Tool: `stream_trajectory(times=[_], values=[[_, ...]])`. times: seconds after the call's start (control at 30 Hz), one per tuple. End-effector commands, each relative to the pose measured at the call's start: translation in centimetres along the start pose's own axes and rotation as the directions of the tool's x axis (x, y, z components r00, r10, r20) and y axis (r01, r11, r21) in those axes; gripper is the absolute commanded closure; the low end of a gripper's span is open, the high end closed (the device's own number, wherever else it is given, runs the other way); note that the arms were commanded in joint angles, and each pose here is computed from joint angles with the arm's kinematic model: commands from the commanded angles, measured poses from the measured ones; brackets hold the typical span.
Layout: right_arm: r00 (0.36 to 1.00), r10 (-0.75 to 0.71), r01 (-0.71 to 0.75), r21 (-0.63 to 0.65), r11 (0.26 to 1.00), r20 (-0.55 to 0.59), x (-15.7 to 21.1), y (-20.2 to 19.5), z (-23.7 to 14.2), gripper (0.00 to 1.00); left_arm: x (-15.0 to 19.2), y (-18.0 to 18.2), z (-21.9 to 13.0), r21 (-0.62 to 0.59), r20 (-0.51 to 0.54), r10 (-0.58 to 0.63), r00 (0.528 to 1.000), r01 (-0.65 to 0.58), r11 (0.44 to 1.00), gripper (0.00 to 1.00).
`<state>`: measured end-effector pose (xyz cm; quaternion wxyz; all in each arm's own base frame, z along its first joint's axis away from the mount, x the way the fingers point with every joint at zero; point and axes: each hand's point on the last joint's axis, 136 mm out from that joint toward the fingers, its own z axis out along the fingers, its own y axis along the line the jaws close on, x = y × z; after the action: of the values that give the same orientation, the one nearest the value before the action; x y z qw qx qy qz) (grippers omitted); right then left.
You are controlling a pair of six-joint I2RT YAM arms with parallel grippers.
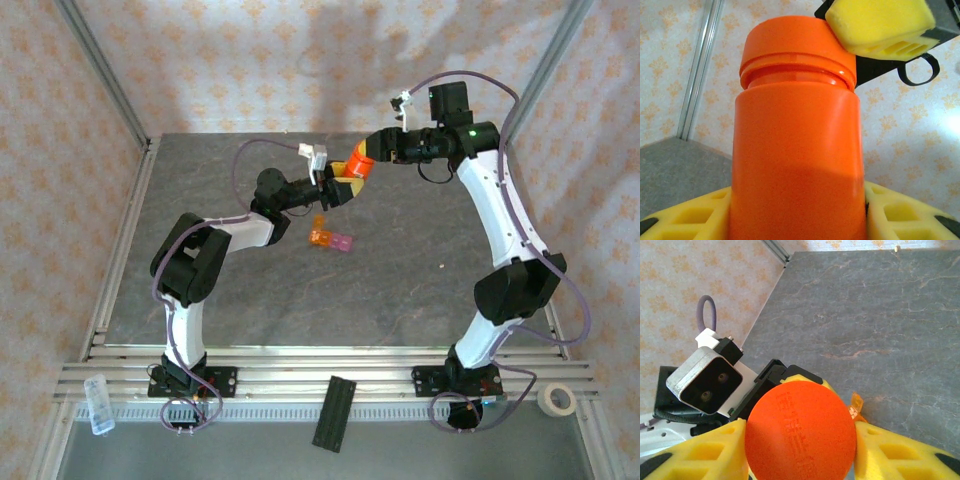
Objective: Sort the pills into containers
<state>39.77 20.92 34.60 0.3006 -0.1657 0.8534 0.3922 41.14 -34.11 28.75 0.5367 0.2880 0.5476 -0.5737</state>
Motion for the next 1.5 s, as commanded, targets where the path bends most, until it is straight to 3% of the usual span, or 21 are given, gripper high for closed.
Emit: stream_trajectory(times=[0.0,0.17,0.47,0.83,1.0,1.27,1.47], values=[[0.999,-0.015,0.014,-0.018,1.0,-0.03,0.3,0.6,0.0,0.58,-2.0,-1.2,0.4,0.055,0.042,0.065,0.997,-0.068,0.996,1.0],[0.996,-0.051,0.05,-0.016,0.999,-0.079,0.7,0.8,-0.2,0.67,-1.8,-1.8,0.6,0.091,0.023,0.071,0.997,-0.073,0.993,1.0],[0.973,-0.144,0.143,-0.019,0.99,-0.183,1.6,1.2,-1.1,0.7,-1.0,-2.1,0.1,0.155,-0.029,0.083,0.996,-0.078,0.985,1.0],[0.95,-0.145,0.153,0.009,0.988,-0.276,3.7,0.6,0.9,0.76,-0.8,-2.0,-0.4,0.186,-0.057,0.089,0.994,-0.077,0.979,1.0],[0.957,-0.05,0.088,0.121,0.989,-0.287,4.0,-0.9,3.2,0.81,-1.0,-2.2,-0.5,0.185,-0.056,0.09,0.994,-0.078,0.98,1.0],[0.929,0.323,-0.26,0.303,0.917,-0.179,5.4,-4.2,6.4,0.86,-1.0,-0.4,-1.9,-0.025,0.008,0.227,0.974,-0.227,0.974,1.0],[0.901,0.42,-0.358,0.363,0.86,-0.107,6.9,-4.1,7.1,0.86,-0.7,-0.3,-2.7,-0.229,-0.032,0.438,0.899,-0.433,0.872,1.0]])
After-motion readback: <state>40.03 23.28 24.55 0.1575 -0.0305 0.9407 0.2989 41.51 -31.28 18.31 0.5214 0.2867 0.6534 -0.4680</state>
